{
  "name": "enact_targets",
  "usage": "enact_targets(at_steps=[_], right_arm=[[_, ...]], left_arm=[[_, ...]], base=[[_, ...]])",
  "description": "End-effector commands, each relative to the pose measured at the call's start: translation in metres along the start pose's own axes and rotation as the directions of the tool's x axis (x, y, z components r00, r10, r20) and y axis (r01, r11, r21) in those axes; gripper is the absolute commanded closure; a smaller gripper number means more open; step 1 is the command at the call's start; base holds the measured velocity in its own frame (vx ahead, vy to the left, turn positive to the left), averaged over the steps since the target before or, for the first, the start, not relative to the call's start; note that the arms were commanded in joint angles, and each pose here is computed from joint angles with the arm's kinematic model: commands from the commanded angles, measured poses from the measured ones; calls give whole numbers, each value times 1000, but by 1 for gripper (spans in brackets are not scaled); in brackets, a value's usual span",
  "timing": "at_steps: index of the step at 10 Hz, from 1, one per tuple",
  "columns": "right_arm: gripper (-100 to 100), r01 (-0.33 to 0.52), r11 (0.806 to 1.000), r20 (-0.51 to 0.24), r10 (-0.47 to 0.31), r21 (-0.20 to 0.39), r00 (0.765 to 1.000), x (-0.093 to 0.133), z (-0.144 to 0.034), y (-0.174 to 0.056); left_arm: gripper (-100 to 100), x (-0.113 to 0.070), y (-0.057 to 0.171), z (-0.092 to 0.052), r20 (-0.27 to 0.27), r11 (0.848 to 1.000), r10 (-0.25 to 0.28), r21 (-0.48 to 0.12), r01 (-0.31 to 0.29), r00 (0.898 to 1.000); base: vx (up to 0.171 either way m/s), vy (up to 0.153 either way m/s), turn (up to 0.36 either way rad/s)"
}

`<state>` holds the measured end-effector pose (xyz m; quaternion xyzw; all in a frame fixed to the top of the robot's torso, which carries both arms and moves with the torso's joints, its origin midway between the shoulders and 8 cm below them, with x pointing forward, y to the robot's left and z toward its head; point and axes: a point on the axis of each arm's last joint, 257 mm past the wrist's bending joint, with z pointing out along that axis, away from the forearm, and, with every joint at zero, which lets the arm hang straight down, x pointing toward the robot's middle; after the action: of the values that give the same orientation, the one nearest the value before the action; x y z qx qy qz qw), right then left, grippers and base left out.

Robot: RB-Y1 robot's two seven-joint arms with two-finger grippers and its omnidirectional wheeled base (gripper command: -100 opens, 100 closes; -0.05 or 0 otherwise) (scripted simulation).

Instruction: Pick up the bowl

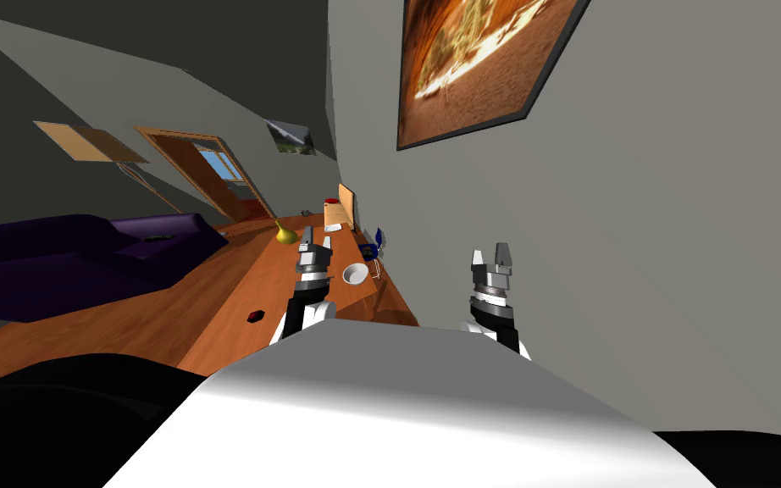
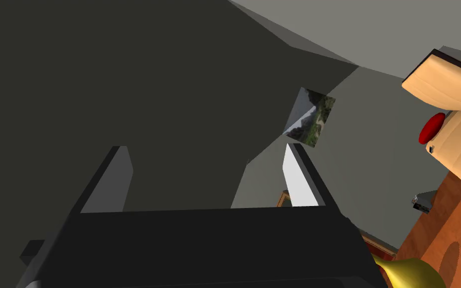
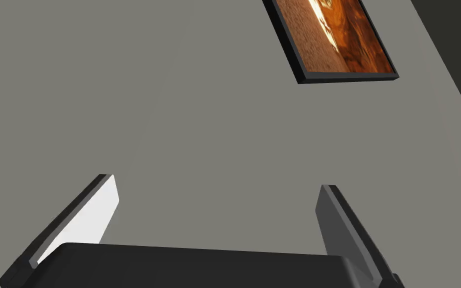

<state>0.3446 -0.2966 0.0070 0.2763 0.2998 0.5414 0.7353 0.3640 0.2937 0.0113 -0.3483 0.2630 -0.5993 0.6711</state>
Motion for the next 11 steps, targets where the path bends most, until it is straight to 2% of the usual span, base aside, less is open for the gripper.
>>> enact_targets(at_steps=[1,5,7,8,10,11], right_arm=[[0,0,1000,0,0,0,1000,0,0,0],[0,0,1000,0,0,0,1000,0,0,0],[0,0,1000,0,0,0,1000,0,0,0],[0,0,1000,0,0,0,1000,0,0,0],[0,0,1000,0,0,0,1000,0,0,0],[0,0,1000,0,0,0,1000,0,0,0]], left_arm=[[-100,3,7,1,-30,1000,13,-20,-14,999],[-100,11,46,2,-107,991,44,-123,-57,993],[-100,12,71,2,-136,979,52,-188,-77,989],[-100,12,73,2,-136,977,52,-196,-78,989],[-100,13,103,1,-156,958,55,-271,-96,986],[-100,13,105,0,-156,956,55,-278,-97,986]], base=[[-10,7,-8],[-38,34,-20],[-66,79,-35],[-58,45,-16],[-70,45,-26],[-53,40,-22]])
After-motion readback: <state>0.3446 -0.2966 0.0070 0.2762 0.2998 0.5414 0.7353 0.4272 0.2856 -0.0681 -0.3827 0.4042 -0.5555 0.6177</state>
